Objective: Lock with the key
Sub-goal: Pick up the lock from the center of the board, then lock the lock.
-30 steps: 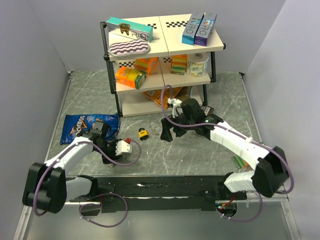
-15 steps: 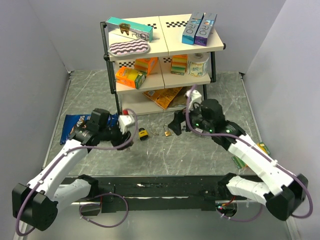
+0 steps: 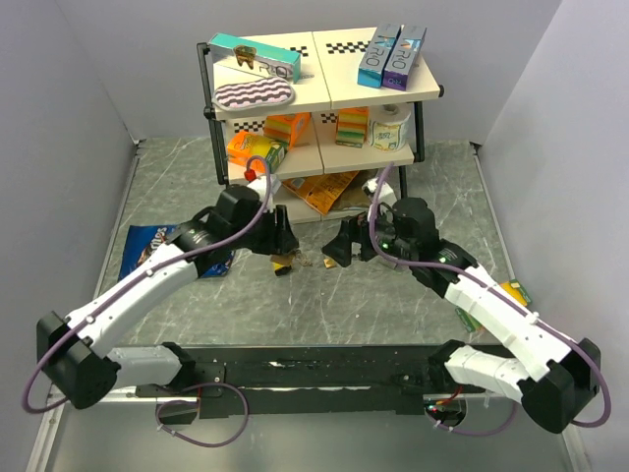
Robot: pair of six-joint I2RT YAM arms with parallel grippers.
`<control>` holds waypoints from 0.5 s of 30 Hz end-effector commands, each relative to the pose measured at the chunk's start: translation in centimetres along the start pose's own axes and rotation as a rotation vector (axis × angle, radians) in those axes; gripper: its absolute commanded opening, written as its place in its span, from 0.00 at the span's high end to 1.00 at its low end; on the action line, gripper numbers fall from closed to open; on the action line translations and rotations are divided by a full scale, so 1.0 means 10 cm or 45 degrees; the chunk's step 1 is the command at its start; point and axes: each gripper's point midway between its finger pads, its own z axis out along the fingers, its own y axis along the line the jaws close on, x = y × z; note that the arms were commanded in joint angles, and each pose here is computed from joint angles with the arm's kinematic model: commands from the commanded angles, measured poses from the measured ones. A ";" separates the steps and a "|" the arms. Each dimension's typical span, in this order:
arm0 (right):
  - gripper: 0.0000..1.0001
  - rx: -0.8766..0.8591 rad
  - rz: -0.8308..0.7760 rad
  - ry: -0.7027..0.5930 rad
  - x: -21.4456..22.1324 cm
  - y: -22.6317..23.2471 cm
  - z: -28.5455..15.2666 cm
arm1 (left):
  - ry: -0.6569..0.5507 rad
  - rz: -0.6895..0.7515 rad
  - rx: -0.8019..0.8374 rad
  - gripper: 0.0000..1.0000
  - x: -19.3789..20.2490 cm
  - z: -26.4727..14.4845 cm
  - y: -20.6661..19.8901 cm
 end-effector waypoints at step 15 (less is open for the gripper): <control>0.05 -0.215 0.306 -0.049 -0.14 0.49 0.45 | -0.220 -0.486 -0.118 0.99 -0.70 0.11 -0.23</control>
